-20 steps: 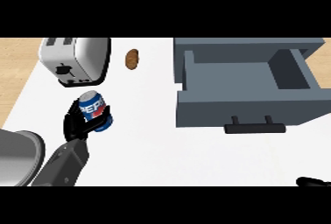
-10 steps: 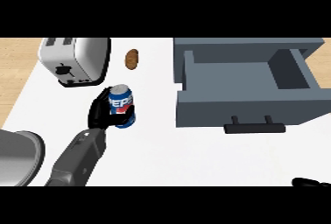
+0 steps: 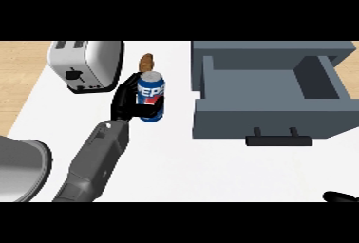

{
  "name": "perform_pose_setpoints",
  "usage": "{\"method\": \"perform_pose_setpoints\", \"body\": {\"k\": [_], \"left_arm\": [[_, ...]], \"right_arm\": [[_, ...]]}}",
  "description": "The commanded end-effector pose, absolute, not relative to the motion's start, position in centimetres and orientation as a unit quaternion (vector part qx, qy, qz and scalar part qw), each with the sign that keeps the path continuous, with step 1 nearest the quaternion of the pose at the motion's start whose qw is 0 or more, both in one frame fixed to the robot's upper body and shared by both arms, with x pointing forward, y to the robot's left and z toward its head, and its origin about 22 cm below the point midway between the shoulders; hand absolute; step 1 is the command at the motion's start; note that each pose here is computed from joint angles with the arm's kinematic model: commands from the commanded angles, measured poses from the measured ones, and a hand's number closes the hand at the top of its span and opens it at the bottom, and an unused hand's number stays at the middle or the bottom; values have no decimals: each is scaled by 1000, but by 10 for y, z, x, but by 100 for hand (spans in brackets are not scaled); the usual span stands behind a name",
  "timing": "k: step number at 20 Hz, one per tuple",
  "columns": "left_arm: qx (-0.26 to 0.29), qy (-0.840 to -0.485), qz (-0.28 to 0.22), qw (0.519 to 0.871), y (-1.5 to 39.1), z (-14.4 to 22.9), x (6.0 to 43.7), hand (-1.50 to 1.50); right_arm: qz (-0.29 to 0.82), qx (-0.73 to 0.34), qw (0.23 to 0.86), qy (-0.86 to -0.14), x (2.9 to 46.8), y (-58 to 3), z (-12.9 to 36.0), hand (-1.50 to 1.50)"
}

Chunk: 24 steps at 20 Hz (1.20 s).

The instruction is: Pick up the can, place it into the drawer and close the drawer

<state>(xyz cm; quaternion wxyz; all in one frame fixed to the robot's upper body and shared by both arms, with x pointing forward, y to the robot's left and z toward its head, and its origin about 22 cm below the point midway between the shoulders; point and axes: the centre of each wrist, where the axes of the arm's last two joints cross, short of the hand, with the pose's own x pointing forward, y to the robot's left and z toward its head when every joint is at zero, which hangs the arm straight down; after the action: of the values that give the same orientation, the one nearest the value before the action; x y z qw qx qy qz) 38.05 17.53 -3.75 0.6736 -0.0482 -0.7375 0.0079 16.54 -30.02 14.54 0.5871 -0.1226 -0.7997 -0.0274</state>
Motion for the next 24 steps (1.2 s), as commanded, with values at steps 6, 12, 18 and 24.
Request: {"method": "perform_pose_setpoints", "body": {"k": [6, 12, 18, 24], "left_arm": [[-73, -753, -30, 654, 137, 64, 410, 150], [-86, -757, -40, 647, 84, 147, 406, 150], [-57, -765, -64, 638, 52, 181, 413, 150], [-64, -756, -76, 647, 27, 222, 416, 150]], "right_arm": [[-20, -124, 577, -807, 160, -305, 149, -150], [-23, -131, 584, -801, 167, -312, 152, -150], [-19, -119, 578, -807, 180, -299, 148, -150], [-25, -126, 586, -800, 163, -299, 161, -150]]}}
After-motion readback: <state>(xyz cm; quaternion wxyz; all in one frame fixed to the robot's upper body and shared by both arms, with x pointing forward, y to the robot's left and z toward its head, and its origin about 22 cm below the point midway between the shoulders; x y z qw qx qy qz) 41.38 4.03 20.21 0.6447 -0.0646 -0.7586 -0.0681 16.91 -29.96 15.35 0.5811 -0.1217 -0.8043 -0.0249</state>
